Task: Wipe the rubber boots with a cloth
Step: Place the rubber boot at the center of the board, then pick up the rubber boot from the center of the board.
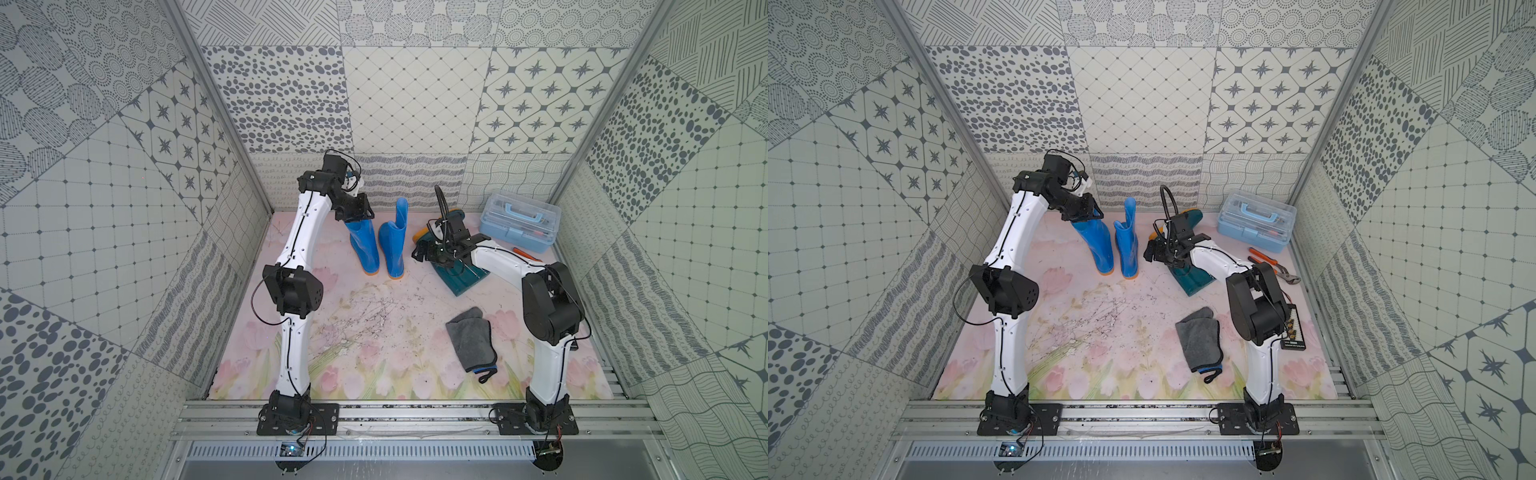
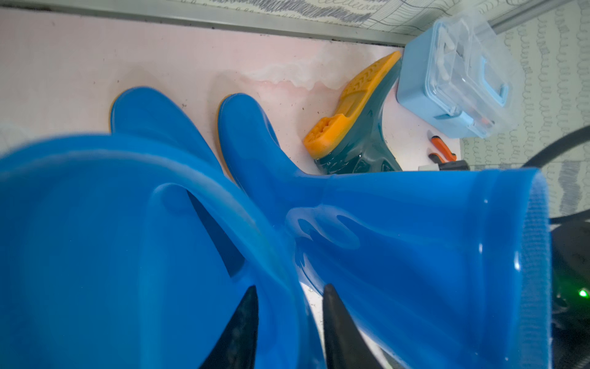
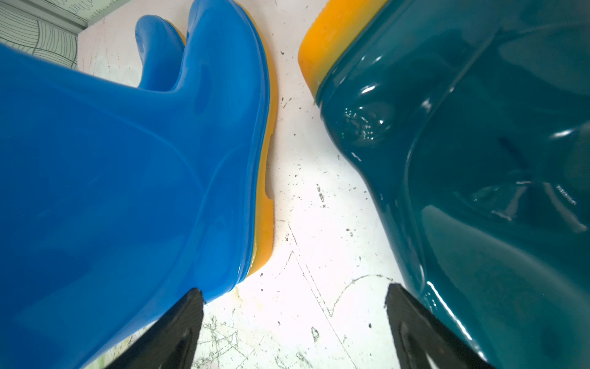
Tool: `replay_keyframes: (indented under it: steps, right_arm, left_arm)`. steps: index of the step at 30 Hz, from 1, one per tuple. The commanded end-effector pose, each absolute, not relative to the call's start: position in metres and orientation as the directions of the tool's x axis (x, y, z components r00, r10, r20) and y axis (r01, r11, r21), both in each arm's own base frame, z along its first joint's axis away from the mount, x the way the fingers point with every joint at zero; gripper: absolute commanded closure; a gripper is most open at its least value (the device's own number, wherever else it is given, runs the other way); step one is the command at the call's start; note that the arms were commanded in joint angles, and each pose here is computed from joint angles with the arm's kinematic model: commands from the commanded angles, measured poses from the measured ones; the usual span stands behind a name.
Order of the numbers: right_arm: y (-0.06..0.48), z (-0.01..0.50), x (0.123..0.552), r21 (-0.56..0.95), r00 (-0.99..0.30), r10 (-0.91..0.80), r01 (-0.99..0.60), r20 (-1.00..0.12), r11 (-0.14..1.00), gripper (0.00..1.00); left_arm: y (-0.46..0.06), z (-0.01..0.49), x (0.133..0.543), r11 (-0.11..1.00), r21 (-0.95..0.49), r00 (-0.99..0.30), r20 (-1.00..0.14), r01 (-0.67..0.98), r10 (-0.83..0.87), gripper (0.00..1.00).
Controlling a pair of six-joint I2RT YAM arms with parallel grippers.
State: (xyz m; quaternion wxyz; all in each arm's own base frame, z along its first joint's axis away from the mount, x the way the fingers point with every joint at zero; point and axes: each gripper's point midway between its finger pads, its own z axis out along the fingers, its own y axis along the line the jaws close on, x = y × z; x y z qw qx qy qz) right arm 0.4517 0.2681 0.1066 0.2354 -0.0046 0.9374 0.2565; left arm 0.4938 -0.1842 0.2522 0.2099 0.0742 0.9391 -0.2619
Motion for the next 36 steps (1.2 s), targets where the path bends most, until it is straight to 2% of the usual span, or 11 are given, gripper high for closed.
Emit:
replay_keyframes:
  steps: [1,7,11,14,20,28,32,36]
  right_arm:
    - [0.264,0.128,0.459,0.469,-0.860,0.112,-0.159,-0.498,0.869,0.08]
    - [0.233,0.137,0.458,0.403,-0.843,0.143,-0.094,-0.519,0.910,0.07]
    - [0.213,0.141,0.455,0.400,-0.836,0.178,-0.053,-0.519,0.915,0.07]
    - [0.214,0.149,0.453,0.409,-0.837,0.169,-0.071,-0.521,0.910,0.07]
    - [0.181,0.156,0.445,0.347,-0.828,0.199,0.006,-0.525,0.938,0.05]
    - [0.114,0.137,0.415,0.264,-0.854,0.251,0.140,-0.456,0.954,0.02]
    - [0.089,0.110,0.403,0.378,-0.847,0.387,0.246,-0.364,0.893,0.02]
    - [0.066,0.097,0.403,0.437,-0.804,0.476,0.307,-0.357,0.845,0.05]
  left_arm:
    - [-0.192,0.279,0.494,0.824,-0.460,-0.854,-0.517,0.332,0.056,0.47]
    - [-0.188,0.316,0.487,0.824,-0.433,-0.802,-0.596,0.366,0.044,0.29]
    - [-0.185,0.330,0.482,0.829,-0.412,-0.781,-0.623,0.379,0.047,0.23]
    - [-0.183,0.337,0.479,0.830,-0.408,-0.773,-0.633,0.380,0.043,0.03]
    - [-0.181,0.360,0.465,0.825,-0.406,-0.750,-0.661,0.394,0.032,0.03]
    - [-0.154,0.386,0.434,0.884,-0.299,-0.704,-0.708,0.360,0.047,0.03]
    - [-0.136,0.380,0.412,0.914,-0.240,-0.694,-0.717,0.326,0.059,0.03]
    - [-0.126,0.364,0.385,0.922,-0.230,-0.696,-0.715,0.313,0.057,0.03]
